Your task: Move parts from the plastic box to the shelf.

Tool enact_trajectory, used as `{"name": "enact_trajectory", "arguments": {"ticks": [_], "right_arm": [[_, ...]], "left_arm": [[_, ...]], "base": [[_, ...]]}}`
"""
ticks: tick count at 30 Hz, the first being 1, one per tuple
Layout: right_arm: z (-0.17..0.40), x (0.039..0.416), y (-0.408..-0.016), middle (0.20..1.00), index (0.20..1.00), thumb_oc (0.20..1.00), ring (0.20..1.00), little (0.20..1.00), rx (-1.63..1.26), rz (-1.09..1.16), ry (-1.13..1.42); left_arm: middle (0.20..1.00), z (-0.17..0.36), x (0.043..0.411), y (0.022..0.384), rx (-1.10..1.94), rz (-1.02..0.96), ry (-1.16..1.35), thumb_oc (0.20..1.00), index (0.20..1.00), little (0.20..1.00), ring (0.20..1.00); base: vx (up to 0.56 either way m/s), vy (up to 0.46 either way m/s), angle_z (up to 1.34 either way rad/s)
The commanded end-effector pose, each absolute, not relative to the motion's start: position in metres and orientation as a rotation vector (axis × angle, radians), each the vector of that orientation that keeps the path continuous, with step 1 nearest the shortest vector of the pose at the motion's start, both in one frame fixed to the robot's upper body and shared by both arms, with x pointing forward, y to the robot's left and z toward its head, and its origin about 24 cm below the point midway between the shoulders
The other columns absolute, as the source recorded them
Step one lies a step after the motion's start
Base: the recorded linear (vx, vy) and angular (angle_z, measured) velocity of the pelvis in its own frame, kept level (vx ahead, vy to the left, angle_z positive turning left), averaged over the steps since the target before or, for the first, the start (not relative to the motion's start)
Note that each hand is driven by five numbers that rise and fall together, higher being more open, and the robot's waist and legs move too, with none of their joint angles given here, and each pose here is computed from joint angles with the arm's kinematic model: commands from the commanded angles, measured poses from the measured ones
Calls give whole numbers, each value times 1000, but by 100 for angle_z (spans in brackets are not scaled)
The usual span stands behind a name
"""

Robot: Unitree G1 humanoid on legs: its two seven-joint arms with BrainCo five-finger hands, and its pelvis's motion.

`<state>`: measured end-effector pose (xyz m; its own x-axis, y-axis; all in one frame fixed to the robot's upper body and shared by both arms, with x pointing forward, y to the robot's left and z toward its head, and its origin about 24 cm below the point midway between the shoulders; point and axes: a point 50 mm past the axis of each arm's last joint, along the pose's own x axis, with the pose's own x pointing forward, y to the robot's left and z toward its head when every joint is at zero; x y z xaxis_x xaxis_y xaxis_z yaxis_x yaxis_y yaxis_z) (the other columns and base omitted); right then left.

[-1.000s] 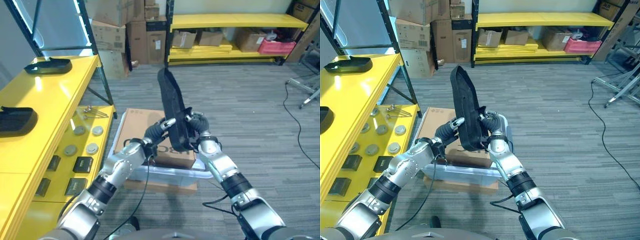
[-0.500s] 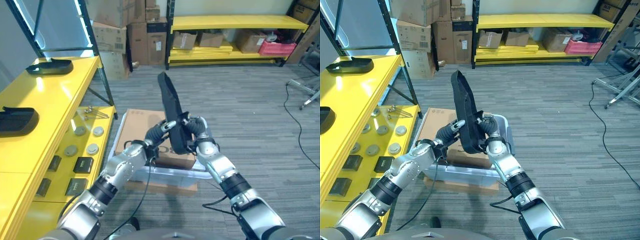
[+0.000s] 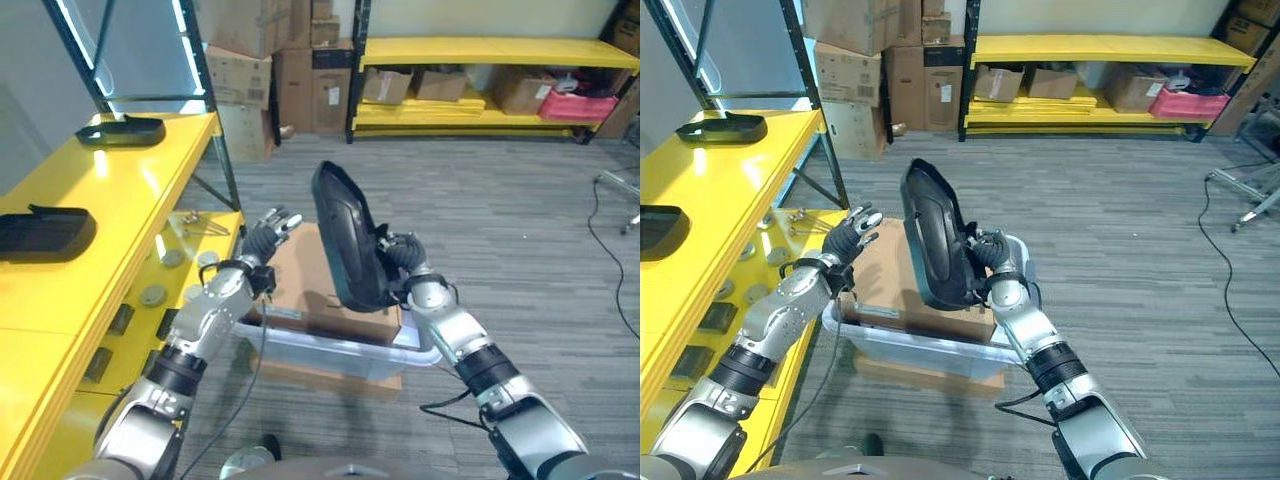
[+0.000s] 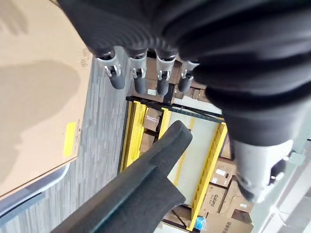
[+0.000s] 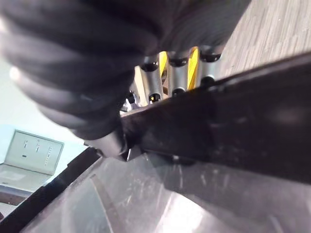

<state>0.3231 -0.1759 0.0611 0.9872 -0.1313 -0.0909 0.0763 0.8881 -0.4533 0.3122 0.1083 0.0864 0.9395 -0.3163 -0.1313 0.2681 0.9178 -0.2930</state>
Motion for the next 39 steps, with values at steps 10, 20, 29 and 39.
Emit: {"name": "enact_trajectory", "arguments": {"ticks": [10,20,29,39], "right_arm": [[108,346,-183,200,200,200,200,200,-435,-157,-71],[111,348,-176,200,200,200,200,200,-422,-135,-81],[109,349,-171,200,200,200,200,200,-425,-117,-74],[107,349,-168,200,200,200,200,200,-440,-98,-66]], "left_arm": [[1000,71,310,84,-189,-462,286,1000,1000,1000,1000],[1000,50,305,71,-152,-491,402,1000,1000,1000,1000],[1000,52,306,65,-165,-509,379,1000,1000,1000,1000],[1000,73,311,64,-166,-552,248,1000,1000,1000,1000]], "base": [[0,0,0],[0,0,0],[0,0,0],[0,0,0]]}}
